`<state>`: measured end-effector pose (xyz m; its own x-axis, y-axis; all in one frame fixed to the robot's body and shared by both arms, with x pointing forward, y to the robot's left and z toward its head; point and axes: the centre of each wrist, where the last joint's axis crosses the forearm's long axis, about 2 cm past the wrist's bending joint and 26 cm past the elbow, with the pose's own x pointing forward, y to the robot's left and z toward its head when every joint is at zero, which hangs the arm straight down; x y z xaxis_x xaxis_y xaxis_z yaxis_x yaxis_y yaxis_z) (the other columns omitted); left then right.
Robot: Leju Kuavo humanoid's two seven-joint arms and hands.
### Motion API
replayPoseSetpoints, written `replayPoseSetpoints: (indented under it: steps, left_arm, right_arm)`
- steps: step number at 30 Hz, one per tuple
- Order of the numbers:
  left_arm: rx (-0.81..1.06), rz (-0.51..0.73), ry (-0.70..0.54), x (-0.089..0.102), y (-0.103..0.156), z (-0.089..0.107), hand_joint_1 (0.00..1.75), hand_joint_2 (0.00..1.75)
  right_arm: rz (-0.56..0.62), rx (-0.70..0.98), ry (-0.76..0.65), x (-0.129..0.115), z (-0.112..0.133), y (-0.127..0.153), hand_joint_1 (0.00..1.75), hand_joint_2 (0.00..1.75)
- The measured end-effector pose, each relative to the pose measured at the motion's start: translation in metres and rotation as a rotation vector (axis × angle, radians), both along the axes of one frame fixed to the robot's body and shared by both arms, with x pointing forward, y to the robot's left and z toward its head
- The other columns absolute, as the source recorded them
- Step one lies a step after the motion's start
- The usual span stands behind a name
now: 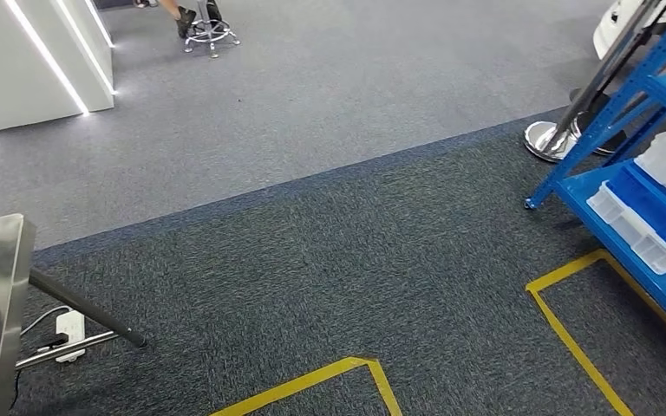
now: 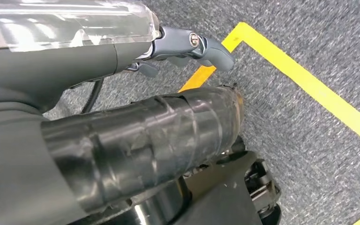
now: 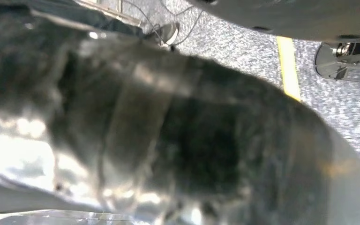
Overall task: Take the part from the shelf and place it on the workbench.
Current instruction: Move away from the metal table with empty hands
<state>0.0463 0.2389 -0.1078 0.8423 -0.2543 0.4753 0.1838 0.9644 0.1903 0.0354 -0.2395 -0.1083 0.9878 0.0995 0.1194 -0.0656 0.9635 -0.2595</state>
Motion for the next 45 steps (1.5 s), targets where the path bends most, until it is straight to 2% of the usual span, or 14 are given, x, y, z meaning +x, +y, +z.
replayPoseSetpoints:
  steps: [10, 19, 35, 41, 45]
  left_arm:
    - [-0.004, 0.0, -0.01, 0.0057, -0.0019, 0.0009, 0.0, 0.0]
    - [-0.004, 0.002, 0.006, -0.0011, -0.0017, 0.0, 0.0, 0.0]
    - [-0.012, 0.011, 0.011, -0.001, -0.0036, 0.0002, 0.0, 0.0]
    - [-0.012, 0.012, -0.001, 0.0055, -0.0039, 0.0011, 0.0, 0.0]
    - [-0.013, 0.014, 0.005, 0.0018, -0.004, 0.0006, 0.0, 0.0]
  right_arm:
    - [0.001, -0.002, 0.001, -0.0006, -0.0002, -0.0012, 0.0, 0.0]
    - [0.001, 0.0, -0.001, 0.0007, 0.0, -0.0005, 0.0, 0.0]
    - [0.01, 0.001, 0.006, 0.0001, -0.0001, -0.001, 0.0, 0.0]
    - [0.012, 0.0, 0.008, -0.0006, -0.0002, -0.0011, 0.0, 0.0]
    - [0.013, 0.0, 0.004, 0.0015, 0.0, -0.0011, 0.0, 0.0]
